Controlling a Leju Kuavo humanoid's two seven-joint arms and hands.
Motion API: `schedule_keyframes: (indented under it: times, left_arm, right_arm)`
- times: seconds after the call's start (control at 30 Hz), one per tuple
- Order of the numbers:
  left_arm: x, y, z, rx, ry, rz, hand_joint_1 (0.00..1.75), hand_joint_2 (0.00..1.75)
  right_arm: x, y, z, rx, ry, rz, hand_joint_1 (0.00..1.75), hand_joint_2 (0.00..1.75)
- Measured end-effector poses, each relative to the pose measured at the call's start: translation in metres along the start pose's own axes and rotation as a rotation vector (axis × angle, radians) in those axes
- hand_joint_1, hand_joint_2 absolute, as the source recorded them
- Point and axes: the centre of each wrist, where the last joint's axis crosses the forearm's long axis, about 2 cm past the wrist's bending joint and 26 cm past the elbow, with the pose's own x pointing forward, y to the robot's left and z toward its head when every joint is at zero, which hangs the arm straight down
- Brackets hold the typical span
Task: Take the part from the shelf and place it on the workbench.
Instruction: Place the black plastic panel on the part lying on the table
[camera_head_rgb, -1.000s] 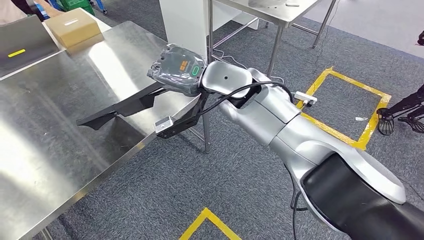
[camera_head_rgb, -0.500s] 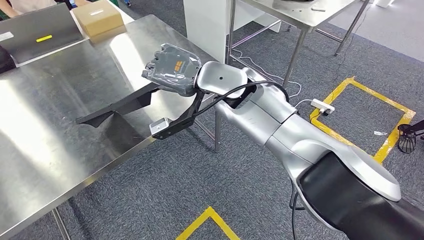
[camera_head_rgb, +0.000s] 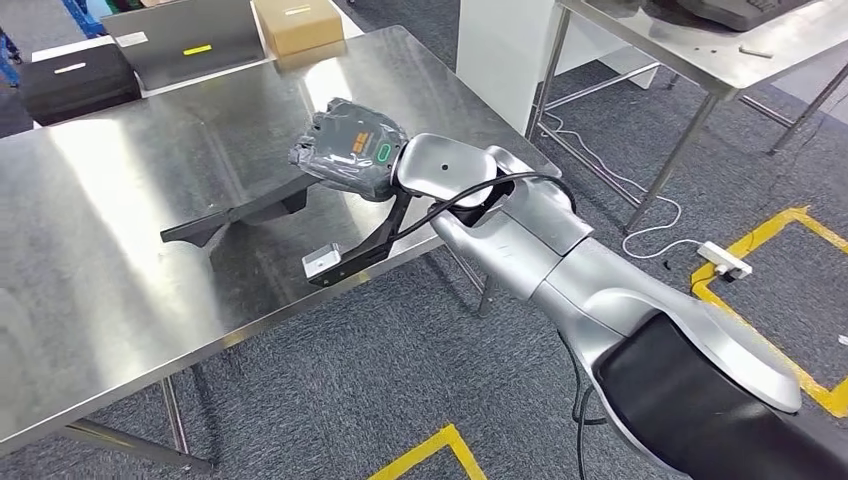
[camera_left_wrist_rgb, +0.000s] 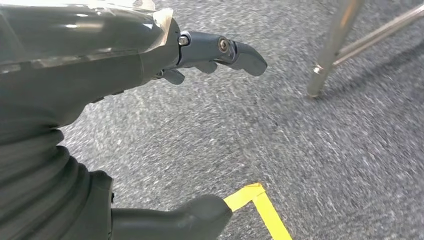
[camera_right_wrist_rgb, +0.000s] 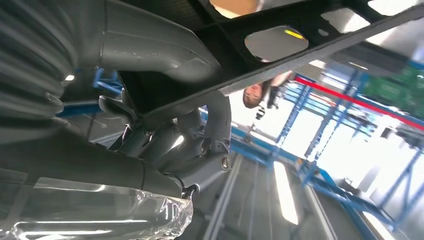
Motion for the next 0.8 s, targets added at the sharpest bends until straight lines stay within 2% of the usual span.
schedule_keyframes:
  times: [0.33, 0.53, 0.67, 0.8]
  left_arm:
    - [-0.003, 0.0, 0.001, 0.001, -0.001, 0.001, 0.0, 1.75]
    - [-0.001, 0.001, 0.0, 0.0, -0.015, 0.003, 0.0, 1.75]
    - [0.0, 0.0, 0.0, -0.003, -0.029, 0.006, 0.0, 1.75]
    - [0.001, 0.0, 0.0, -0.009, -0.036, 0.009, 0.0, 1.75]
  right_arm:
    - [0.007, 0.002, -0.003, -0.008, -0.021, -0.009, 1.75, 1.75]
    - [0.001, 0.008, 0.004, -0.019, 0.002, -0.03, 1.75, 1.75]
    - [-0.014, 0.02, 0.021, -0.023, 0.068, -0.063, 1.75, 1.75]
    - [-0.037, 0.053, 0.064, 0.012, 0.205, -0.11, 1.75, 1.75]
